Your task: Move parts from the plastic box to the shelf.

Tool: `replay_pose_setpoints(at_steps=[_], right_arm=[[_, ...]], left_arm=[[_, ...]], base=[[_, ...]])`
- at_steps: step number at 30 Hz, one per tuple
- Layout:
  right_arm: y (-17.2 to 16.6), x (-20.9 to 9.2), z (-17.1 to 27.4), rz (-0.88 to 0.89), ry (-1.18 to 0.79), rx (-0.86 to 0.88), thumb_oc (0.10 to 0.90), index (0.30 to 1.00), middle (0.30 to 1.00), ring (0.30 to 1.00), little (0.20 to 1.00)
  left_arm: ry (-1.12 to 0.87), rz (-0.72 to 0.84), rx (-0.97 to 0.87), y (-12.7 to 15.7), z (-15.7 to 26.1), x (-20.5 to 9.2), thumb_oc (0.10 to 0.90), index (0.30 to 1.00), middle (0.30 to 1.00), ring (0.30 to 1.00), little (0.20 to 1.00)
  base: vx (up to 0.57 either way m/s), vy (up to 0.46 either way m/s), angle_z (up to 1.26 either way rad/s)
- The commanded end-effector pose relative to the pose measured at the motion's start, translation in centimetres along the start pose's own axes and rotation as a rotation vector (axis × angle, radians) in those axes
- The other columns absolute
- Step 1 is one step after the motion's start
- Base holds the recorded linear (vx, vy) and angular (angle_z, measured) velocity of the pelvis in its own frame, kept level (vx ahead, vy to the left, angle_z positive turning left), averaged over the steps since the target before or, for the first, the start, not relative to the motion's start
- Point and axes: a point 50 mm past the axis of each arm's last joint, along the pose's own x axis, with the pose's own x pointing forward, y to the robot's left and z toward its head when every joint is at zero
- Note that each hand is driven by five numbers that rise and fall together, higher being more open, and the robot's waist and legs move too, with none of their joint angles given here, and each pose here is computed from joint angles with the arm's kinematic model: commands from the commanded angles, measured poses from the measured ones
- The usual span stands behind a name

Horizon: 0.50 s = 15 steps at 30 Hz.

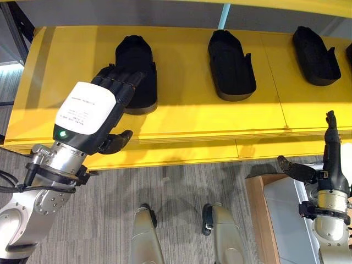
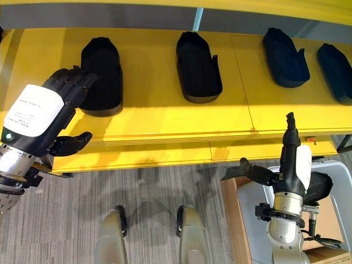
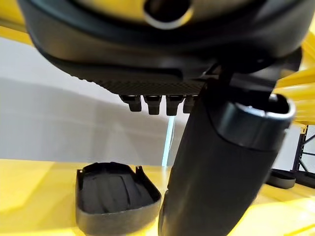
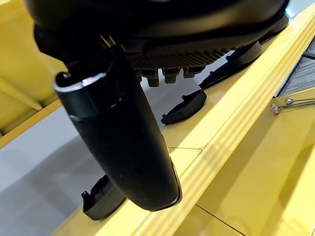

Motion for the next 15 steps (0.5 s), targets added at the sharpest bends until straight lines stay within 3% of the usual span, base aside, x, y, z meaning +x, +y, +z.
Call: replay_pose_setpoints(at_steps=[1,15], right_arm=[[-3.1,1.9,2.5,-0.157,-0.162,-0.023,0.900,1.000,1.000,1.000,1.000],[-3.3,1.7,2.5,-0.150,-0.158,-0.045,0.900,1.000,1.000,1.000,1.000]], left_arm=[[-0.138,0.145,0.013,3.1,1.9,1.5,0.900,1.000,1.000,1.000,1.000],[-0.101,0.103,-0.081,1.9,1.7,1.1,0.900,1.000,1.000,1.000,1.000]], base=[[0.00,0.000,0.00],[0.00,0.000,-0.01]])
